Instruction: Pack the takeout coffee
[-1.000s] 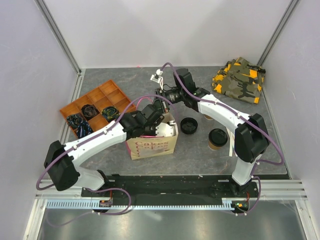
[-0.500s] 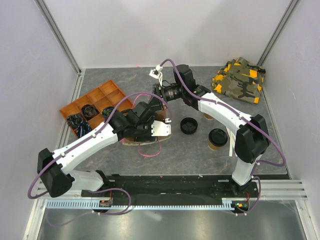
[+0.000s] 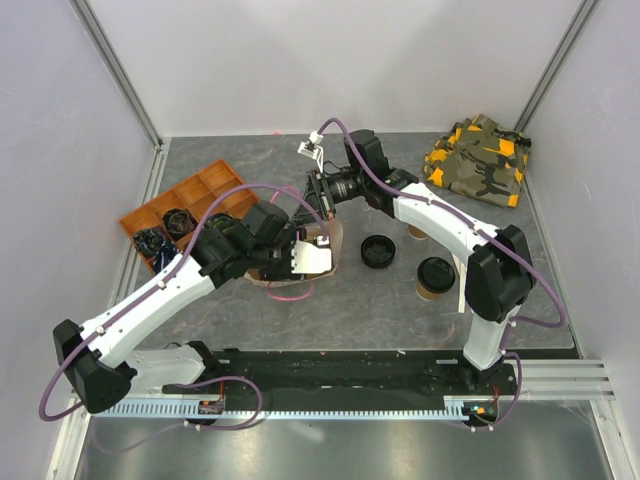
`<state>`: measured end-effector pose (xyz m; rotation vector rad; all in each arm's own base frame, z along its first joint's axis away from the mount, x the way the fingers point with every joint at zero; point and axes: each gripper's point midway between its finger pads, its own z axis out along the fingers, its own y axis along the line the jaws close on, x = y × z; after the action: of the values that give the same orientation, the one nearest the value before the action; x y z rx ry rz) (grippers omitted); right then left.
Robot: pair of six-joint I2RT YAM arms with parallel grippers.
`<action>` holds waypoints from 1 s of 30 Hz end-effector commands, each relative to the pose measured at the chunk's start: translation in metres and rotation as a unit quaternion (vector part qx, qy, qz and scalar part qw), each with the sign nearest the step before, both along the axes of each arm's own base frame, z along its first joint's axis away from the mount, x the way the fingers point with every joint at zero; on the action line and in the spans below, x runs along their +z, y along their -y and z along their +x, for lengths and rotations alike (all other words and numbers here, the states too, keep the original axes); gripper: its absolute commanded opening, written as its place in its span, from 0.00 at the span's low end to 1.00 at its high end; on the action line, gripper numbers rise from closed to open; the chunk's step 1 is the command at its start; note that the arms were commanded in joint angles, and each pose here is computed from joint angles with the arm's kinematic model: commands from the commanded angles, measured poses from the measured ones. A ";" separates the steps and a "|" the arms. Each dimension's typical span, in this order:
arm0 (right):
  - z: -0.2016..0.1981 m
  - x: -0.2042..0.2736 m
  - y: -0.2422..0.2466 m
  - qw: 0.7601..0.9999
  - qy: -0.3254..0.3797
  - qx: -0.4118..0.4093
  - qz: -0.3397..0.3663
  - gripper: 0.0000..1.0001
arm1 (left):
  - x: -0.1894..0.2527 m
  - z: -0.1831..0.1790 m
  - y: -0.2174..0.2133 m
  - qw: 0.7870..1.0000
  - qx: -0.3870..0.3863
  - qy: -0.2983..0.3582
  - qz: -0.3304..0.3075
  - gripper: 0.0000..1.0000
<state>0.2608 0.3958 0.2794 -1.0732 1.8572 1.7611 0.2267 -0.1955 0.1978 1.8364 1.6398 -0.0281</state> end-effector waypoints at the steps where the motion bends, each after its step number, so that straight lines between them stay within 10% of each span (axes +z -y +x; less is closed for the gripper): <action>1: -0.001 -0.004 0.002 1.000 -0.001 0.002 -0.005 0.00 | 0.009 0.000 0.009 0.999 -0.028 0.010 -0.018 0.62; 30: -0.002 0.010 -0.002 1.000 -0.019 0.019 0.002 0.00 | 0.208 0.045 0.002 0.940 0.106 0.158 -0.285 0.75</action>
<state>0.2688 0.3994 0.2718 -1.0443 1.9108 1.7696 0.2713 -0.2025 0.3546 1.3271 1.4696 -0.0756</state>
